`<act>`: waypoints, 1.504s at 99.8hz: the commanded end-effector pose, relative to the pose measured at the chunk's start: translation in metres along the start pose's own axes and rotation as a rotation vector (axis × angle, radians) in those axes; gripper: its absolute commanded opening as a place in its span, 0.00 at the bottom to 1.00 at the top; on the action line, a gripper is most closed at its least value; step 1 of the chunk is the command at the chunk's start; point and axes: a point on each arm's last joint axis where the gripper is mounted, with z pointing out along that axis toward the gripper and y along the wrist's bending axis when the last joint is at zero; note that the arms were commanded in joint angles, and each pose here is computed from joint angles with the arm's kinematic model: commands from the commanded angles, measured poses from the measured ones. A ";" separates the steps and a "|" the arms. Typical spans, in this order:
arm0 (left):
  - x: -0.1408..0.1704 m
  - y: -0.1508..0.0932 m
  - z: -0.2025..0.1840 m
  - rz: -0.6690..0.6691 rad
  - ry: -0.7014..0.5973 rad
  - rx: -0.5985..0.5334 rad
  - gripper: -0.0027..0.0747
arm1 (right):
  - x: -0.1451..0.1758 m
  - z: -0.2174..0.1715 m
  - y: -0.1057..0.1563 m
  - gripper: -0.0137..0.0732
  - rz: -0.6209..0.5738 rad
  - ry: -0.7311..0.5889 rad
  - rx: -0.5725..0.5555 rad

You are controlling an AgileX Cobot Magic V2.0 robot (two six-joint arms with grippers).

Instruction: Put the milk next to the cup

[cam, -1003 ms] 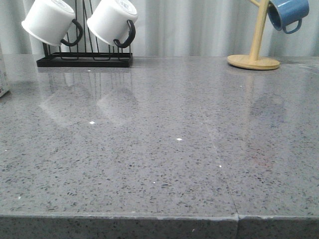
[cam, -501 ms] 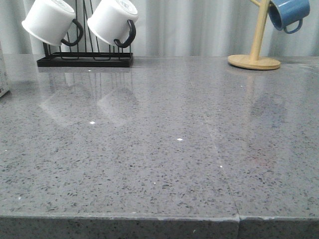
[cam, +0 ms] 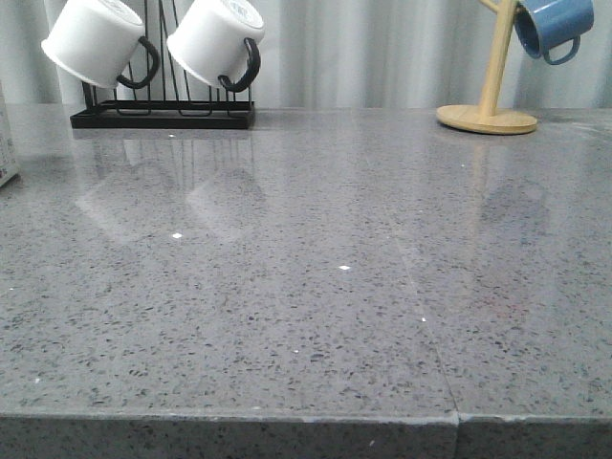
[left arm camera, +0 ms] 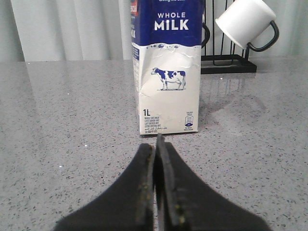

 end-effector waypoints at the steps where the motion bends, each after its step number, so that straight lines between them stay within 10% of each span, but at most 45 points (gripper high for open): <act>1: 0.012 0.000 0.001 -0.013 -0.048 -0.001 0.01 | -0.022 0.006 0.001 0.47 0.021 -0.109 -0.007; 15: 0.012 0.000 0.001 -0.013 -0.048 -0.001 0.01 | -0.026 0.021 0.000 0.70 0.042 -0.119 -0.007; 74: 0.012 0.000 0.001 -0.013 -0.048 -0.001 0.01 | -0.028 0.080 -0.059 0.70 0.095 -0.178 0.358; 150: 0.012 0.000 0.001 -0.013 -0.048 -0.001 0.01 | 0.006 0.119 -0.118 0.70 0.039 -0.113 0.550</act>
